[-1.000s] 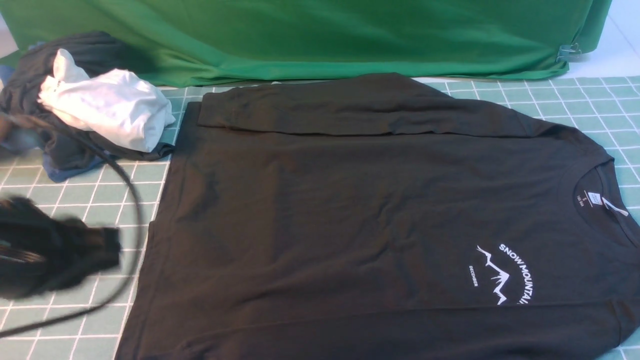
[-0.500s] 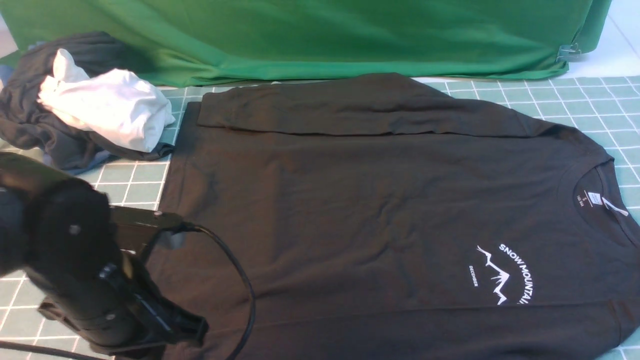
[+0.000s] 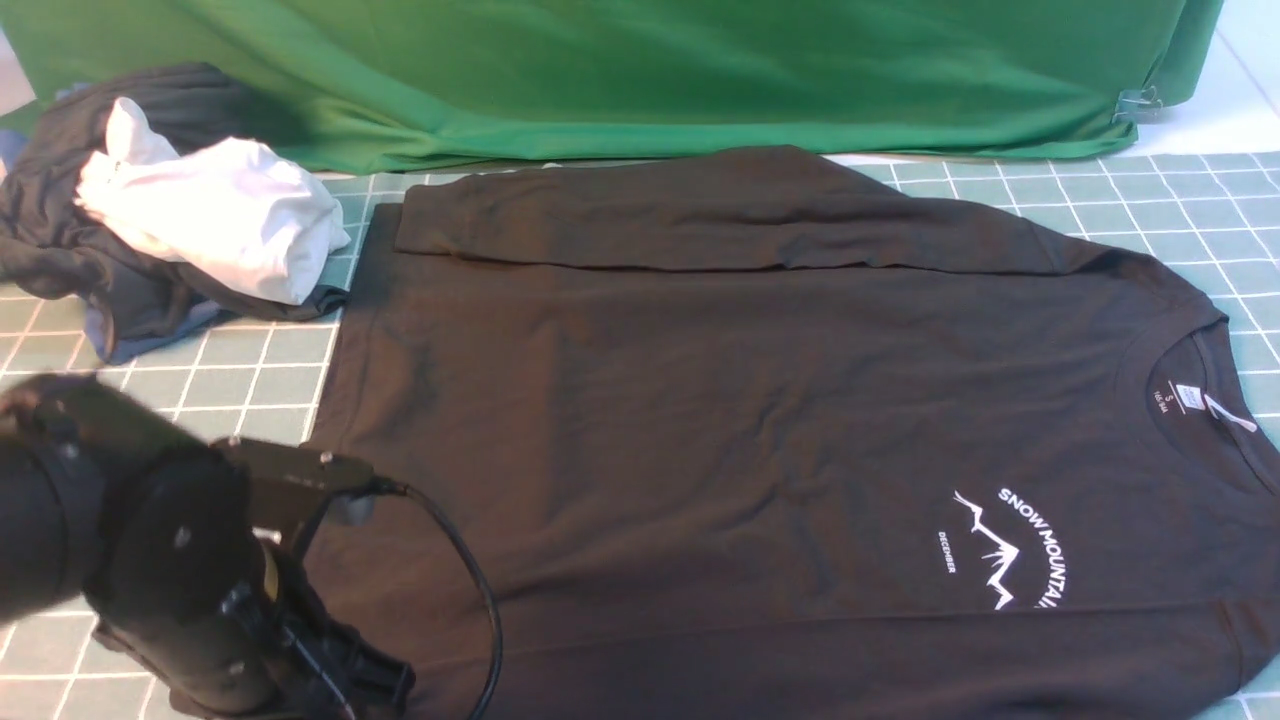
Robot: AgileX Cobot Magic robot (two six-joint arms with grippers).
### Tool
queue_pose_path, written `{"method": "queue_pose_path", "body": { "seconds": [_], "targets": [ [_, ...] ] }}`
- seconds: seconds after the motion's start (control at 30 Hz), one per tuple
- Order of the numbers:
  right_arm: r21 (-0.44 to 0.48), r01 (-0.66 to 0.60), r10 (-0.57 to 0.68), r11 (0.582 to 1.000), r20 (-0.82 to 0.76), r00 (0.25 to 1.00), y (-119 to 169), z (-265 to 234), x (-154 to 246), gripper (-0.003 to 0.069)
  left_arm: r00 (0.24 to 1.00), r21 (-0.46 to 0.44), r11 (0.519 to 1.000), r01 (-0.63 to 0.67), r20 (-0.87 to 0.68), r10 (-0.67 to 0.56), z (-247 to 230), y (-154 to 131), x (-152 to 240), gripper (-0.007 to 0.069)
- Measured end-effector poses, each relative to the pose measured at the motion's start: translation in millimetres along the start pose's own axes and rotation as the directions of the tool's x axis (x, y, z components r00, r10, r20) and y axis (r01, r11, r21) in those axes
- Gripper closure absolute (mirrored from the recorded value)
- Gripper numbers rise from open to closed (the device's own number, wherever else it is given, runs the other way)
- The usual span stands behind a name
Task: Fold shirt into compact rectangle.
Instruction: 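Grasp the left edge of the dark T-shirt lying flat on the table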
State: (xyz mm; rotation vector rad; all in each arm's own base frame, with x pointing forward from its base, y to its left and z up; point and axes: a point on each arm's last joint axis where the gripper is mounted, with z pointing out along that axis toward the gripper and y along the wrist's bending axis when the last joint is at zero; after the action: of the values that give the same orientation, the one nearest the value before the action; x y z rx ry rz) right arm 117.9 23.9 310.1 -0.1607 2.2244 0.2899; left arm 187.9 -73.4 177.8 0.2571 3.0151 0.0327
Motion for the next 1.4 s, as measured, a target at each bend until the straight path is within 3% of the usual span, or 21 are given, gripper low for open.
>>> {"method": "queue_pose_path", "body": {
  "seconds": [0.1,0.27,1.03,1.1,1.23,1.4],
  "targets": [
    [-0.023,-0.013,0.013,1.000,0.004,1.000,2,0,0,0.0629,0.999,0.002,1.000,0.002,0.034,-0.002,11,1,6,0.0259],
    [-0.040,-0.015,0.016,0.999,0.008,1.000,4,0,-1,0.0624,0.996,0.009,1.000,0.026,0.088,-0.027,14,2,5,0.0164],
    [-0.047,-0.017,0.017,0.999,-0.006,1.000,4,0,0,0.0620,0.986,0.008,0.986,0.165,0.017,-0.165,25,-1,4,0.0147],
    [-0.048,-0.018,0.017,0.999,-0.008,1.000,4,0,1,0.0620,0.985,0.010,0.985,0.170,0.017,-0.170,24,-1,4,0.0162],
    [-0.051,-0.019,0.018,0.999,-0.012,1.000,5,0,1,0.0620,0.984,0.019,0.984,0.178,0.012,-0.178,24,-2,4,0.0277],
    [-0.057,-0.022,0.021,0.998,-0.013,1.000,5,0,1,0.0619,0.990,0.010,0.990,0.140,-0.006,-0.140,17,-1,7,0.0565]
  ]
}}
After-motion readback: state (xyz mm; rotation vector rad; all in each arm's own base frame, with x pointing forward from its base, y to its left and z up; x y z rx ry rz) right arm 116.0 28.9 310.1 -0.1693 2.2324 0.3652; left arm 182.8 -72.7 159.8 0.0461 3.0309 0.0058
